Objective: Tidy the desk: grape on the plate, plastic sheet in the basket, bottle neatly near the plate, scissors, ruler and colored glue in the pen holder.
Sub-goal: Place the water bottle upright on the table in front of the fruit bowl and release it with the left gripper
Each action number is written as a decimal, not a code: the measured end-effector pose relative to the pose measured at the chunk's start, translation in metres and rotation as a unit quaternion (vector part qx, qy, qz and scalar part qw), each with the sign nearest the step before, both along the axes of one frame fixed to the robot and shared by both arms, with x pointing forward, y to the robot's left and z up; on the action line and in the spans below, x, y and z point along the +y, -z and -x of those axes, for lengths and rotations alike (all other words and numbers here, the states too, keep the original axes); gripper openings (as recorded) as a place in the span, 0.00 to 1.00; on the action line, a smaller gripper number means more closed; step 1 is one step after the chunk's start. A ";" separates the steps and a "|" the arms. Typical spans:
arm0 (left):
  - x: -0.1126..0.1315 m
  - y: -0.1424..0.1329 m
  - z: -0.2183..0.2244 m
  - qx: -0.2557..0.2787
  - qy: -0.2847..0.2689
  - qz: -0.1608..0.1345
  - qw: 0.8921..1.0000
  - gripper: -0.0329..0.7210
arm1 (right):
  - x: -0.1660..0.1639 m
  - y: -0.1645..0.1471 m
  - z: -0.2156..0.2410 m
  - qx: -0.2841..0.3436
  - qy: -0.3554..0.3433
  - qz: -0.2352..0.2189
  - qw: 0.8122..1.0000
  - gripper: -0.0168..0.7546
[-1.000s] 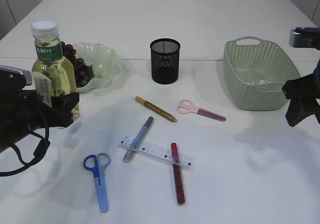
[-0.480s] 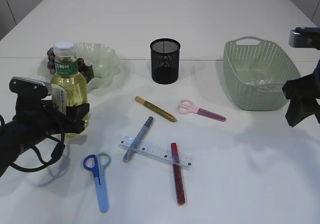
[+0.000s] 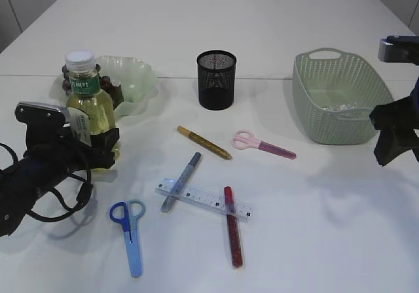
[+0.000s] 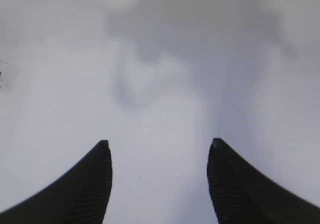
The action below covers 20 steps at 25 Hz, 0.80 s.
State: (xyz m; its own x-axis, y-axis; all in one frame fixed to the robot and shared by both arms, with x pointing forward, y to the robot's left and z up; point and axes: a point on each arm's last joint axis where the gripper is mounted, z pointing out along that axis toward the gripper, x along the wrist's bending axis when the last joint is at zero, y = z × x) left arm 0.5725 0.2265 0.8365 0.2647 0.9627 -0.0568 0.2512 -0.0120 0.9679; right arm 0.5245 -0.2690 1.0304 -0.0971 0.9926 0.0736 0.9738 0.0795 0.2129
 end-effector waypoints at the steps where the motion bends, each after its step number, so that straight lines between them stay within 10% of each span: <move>1: 0.000 0.000 0.000 -0.001 0.000 0.000 1.000 0.69 | 0.000 0.000 0.000 0.000 0.000 0.000 1.000 0.64; 20: 0.002 -0.057 0.012 -0.054 0.004 0.008 0.999 0.90 | -0.001 0.000 0.001 0.007 -0.003 0.004 1.000 0.64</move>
State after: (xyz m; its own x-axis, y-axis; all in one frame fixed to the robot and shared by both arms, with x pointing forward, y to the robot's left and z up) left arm 0.5600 0.2283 0.8932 0.2788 0.9594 -0.0438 0.1458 0.0028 0.9893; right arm 0.5232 -0.2695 1.0301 -0.1016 0.9925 0.0680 0.9763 0.0863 0.1983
